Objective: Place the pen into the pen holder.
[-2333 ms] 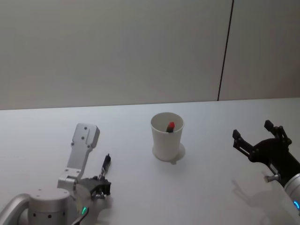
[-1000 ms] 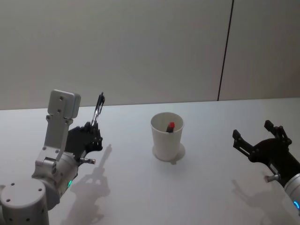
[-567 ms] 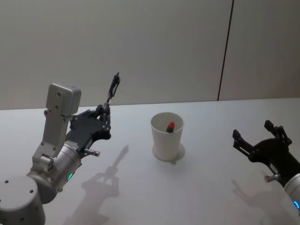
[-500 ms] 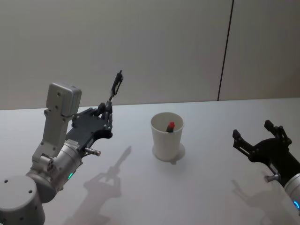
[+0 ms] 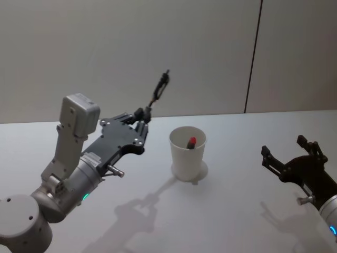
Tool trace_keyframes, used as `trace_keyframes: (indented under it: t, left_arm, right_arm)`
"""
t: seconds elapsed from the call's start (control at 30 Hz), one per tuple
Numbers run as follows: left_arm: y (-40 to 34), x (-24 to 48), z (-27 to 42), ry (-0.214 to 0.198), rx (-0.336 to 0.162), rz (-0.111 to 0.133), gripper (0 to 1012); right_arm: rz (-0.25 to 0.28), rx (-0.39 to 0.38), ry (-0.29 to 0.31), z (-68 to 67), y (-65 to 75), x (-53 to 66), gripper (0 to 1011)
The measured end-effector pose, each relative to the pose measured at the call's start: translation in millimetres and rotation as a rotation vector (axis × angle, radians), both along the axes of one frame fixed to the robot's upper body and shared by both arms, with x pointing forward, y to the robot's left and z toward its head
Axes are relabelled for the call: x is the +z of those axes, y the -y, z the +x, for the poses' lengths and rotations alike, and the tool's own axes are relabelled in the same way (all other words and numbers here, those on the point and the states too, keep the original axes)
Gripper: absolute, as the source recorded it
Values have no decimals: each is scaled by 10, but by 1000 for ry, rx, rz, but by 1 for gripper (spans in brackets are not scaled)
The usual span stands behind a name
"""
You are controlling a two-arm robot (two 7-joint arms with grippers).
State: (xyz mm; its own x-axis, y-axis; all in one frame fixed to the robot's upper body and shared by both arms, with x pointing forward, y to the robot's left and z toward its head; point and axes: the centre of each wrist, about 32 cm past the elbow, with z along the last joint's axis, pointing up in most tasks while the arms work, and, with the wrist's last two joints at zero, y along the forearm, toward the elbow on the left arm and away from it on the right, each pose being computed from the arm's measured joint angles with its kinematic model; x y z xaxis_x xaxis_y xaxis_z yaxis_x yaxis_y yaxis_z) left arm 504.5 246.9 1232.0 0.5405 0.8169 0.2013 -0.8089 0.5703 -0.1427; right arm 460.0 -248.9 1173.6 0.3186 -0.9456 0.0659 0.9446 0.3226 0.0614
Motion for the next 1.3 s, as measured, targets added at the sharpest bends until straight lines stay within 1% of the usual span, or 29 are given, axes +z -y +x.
trace_keyframes:
  t: [0.03,0.07,0.1,0.17,0.27,0.3,0.33,0.43,0.47,0.53,0.57,0.63,0.67,0.73,0.8,0.87,0.97,1.0,1.07,1.3]
  left_arm:
    - [2,-2,6,4,-12,1,139]
    - [2,-2,6,4,-12,1,139]
    - [7,-6,19,12,-36,4,139]
    - [13,-9,30,19,-60,7,139]
    - [32,-17,65,34,-123,15,139]
    - [36,-18,71,36,-135,17,139]
    - [44,-22,84,41,-163,22,139]
    - [62,-29,107,47,-200,27,139]
    - [74,-32,123,51,-226,32,139]
    - [89,-35,139,54,-250,36,140]
    - [110,-40,160,57,-275,42,139]
    - [131,-44,178,60,-300,51,139]
    - [156,-47,198,62,-323,59,139]
    - [177,-48,215,64,-342,68,139]
    - [211,-47,243,66,-372,85,139]
    - [230,-47,258,66,-389,97,139]
    - [276,-46,292,65,-420,124,139]
    - [276,-46,292,65,-420,124,139]
    - [312,-46,319,59,-438,145,139]
    - [383,-47,366,42,-453,179,139]
  right_arm:
    - [0,0,0,0,0,0,1002]
    - [0,0,0,0,0,0,1002]
    - [0,0,0,0,0,0,1002]
    - [0,0,0,0,0,0,1002]
    - [0,0,0,0,0,0,1002]
    - [0,0,0,0,0,0,1002]
    - [0,0,0,0,0,0,1002]
    - [0,0,0,0,0,0,1002]
    - [0,0,0,0,0,0,1001]
    - [0,0,0,0,0,0,1002]
    - [0,0,0,0,0,0,1002]
    - [0,0,0,0,0,0,1002]
    - [0,0,0,0,0,0,1002]
    - [0,0,0,0,0,0,1002]
    - [0,0,0,0,0,0,1002]
    - [0,0,0,0,0,0,1002]
    - [0,0,0,0,0,0,1001]
    - [0,0,0,0,0,0,1002]
    - [0,0,0,0,0,0,1002]
    - [0,0,0,0,0,0,1002]
